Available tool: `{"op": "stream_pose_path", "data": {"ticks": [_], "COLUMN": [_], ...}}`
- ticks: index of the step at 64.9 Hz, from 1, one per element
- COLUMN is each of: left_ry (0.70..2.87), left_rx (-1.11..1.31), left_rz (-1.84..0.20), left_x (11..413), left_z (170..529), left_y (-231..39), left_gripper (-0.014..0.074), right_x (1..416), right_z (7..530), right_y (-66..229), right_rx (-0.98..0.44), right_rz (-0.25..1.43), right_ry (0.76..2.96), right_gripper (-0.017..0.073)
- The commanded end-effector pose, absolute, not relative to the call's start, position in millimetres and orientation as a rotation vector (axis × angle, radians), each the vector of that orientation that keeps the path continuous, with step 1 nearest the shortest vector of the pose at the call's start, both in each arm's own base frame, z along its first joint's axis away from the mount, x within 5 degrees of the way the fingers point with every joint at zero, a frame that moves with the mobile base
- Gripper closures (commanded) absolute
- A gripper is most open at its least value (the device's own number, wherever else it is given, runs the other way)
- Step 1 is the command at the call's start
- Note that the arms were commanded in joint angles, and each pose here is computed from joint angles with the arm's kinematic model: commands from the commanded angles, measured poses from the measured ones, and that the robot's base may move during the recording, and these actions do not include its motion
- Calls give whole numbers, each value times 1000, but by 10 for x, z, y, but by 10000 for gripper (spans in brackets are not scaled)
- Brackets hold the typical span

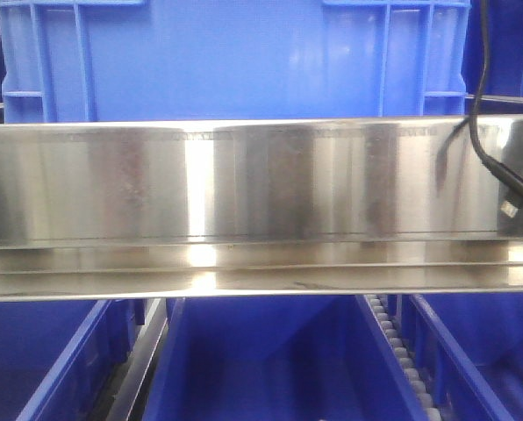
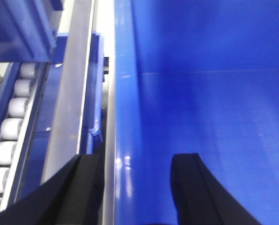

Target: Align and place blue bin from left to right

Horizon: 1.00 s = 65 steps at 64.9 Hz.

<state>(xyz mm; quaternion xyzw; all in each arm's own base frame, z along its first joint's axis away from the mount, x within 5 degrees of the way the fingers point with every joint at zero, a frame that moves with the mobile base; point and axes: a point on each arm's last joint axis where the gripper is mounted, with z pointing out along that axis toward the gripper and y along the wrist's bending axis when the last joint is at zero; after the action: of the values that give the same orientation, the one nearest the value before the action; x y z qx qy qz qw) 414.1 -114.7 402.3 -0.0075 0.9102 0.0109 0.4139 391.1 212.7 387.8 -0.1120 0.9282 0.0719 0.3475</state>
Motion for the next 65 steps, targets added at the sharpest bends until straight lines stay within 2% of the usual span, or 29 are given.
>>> {"op": "stream_pose_path", "data": {"ticks": [1,65], "left_ry": [2277,2313], "left_rx": [-33,-35], "left_rz": [26,44], "left_x": [4144,4192], "left_z": [4050,3946], "left_y": [-1139,-1143], "left_gripper": [348,353], "right_x": [3925,3935], "right_z": [3913,3893], "right_y": [2126,2131], "right_rx": [-289,-290], "right_rz": [182,180], "right_ry": [2381,2385], "right_gripper": [313,316]}}
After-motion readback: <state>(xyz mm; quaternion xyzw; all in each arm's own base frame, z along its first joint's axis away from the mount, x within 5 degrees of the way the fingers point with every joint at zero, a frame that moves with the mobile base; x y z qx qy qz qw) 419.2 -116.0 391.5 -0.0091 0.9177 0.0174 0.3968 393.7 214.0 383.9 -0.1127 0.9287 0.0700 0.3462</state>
